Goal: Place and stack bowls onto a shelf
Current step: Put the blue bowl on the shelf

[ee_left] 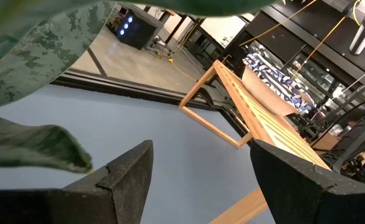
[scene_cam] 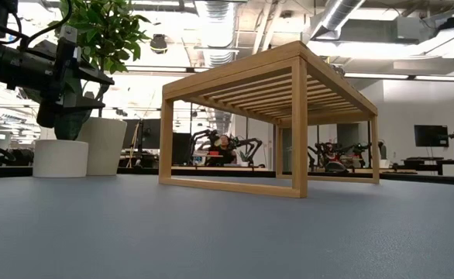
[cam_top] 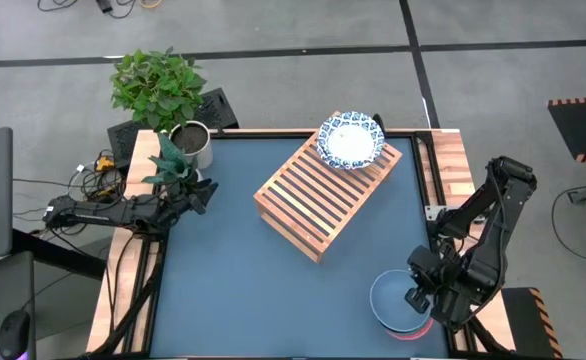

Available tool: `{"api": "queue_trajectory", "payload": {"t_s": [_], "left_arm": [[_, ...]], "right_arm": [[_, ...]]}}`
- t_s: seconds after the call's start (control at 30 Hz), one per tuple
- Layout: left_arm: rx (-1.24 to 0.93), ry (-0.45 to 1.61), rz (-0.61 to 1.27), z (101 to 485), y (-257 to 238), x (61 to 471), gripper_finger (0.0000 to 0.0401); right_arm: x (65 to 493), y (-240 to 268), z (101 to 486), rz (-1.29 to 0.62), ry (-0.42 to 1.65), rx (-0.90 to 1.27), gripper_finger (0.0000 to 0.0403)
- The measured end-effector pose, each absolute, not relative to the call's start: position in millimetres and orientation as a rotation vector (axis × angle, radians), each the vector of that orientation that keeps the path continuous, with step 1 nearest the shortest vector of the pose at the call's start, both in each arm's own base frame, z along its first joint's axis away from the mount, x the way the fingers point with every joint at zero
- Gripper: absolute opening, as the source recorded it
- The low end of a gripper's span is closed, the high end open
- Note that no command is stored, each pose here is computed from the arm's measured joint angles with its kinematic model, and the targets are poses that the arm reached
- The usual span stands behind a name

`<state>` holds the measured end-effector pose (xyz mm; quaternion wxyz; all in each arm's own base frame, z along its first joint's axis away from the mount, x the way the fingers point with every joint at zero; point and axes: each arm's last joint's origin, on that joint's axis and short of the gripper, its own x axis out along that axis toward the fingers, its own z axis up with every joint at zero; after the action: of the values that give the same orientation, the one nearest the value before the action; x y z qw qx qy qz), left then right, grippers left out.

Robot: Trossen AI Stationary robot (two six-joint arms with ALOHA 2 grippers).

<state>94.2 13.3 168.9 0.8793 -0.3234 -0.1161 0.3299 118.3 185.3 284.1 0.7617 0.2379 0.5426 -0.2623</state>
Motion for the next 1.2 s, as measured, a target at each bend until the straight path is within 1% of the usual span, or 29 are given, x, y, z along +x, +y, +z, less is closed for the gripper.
{"api": "queue_trajectory", "payload": {"t_s": [0.23, 0.4, 0.57, 0.77, 0.97, 1.1, 1.2], "left_arm": [[-0.674, -0.242, 0.688, 169, 13, 94, 0.0253], [-0.673, -0.242, 0.688, 169, 13, 94, 0.0253], [-0.656, -0.235, 0.689, 169, 13, 94, 0.0253], [-0.649, -0.232, 0.69, 169, 13, 94, 0.0253], [-0.653, -0.234, 0.689, 169, 13, 94, 0.0253], [-0.66, -0.237, 0.689, 169, 13, 94, 0.0253], [-0.661, -0.237, 0.689, 169, 13, 94, 0.0253]], "right_arm": [[117, 187, 296, -0.566, 1.235, 0.565, 0.0028], [114, 187, 311, -0.576, 1.314, 0.607, 0.0028], [112, 184, 324, -0.58, 1.323, 0.606, 0.0028], [116, 178, 326, -0.586, 1.254, 0.54, 0.0028], [138, 161, 328, -0.554, 1.191, 0.431, 0.0028], [157, 144, 341, -0.482, 1.185, 0.338, 0.0028], [170, 127, 358, -0.434, 1.179, 0.285, 0.0028]]}}
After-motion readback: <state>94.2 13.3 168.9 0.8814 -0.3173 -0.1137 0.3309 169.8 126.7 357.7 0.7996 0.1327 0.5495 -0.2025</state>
